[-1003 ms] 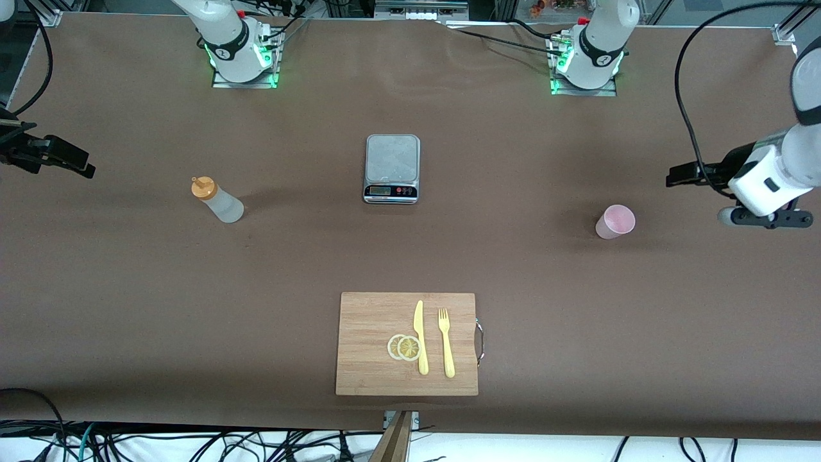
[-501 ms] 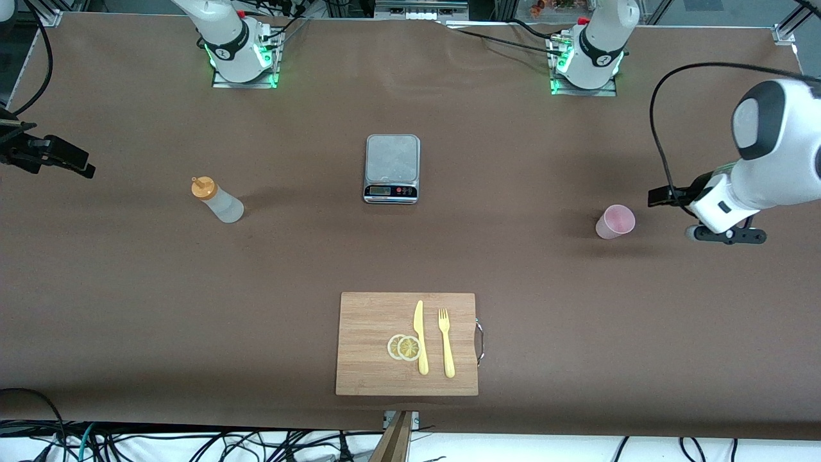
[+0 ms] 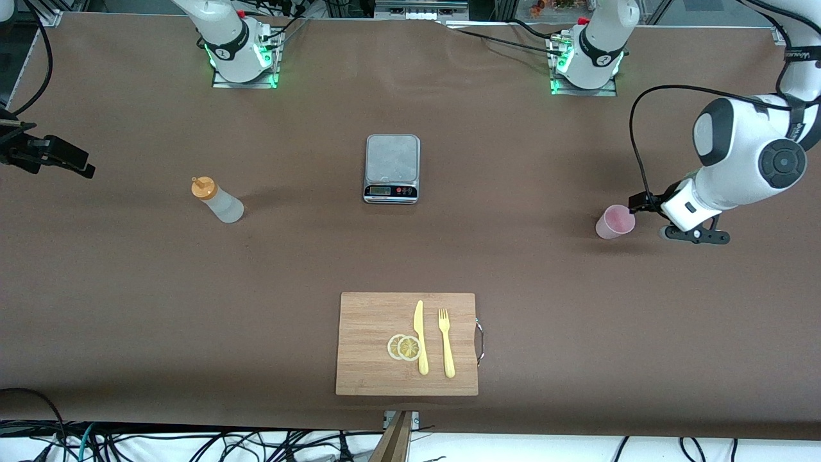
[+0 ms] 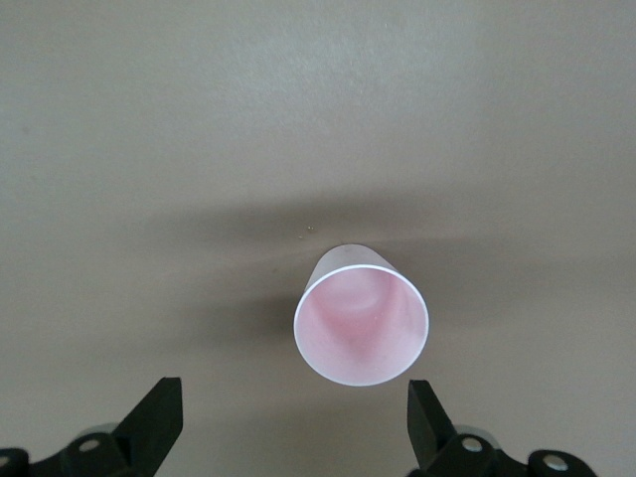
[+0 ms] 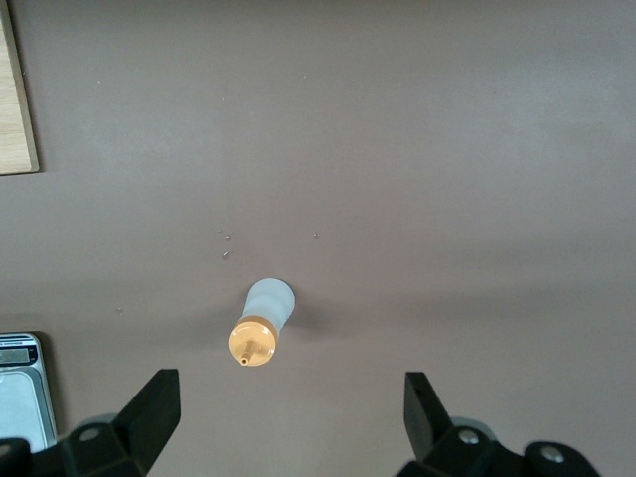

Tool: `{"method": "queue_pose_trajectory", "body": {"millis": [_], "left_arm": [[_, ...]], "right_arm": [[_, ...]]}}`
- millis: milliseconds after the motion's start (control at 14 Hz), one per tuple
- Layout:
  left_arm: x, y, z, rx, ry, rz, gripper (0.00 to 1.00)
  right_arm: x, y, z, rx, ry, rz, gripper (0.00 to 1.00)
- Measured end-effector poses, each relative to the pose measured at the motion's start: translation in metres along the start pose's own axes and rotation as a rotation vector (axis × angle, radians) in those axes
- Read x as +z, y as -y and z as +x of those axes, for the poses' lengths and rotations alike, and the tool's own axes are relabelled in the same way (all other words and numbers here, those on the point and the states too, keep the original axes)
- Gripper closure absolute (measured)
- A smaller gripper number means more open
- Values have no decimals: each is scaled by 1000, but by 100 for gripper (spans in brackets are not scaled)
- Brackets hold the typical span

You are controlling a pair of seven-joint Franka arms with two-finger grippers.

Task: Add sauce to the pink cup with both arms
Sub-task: 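Lower the left gripper onto the pink cup and close on it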

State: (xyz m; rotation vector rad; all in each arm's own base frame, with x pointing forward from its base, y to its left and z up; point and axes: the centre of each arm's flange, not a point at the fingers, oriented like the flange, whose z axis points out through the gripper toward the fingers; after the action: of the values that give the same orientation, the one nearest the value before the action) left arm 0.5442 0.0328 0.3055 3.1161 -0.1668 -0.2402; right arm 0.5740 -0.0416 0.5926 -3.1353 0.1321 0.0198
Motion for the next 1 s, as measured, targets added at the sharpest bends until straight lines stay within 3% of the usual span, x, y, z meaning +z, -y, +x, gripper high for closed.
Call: {"method": "queue_pose_trajectory", "body": {"millis": [1003], "left_arm": [[75, 7, -13, -1, -4, 0, 4]], "right_arm": [[0, 0, 0, 0, 0, 0, 0]]}}
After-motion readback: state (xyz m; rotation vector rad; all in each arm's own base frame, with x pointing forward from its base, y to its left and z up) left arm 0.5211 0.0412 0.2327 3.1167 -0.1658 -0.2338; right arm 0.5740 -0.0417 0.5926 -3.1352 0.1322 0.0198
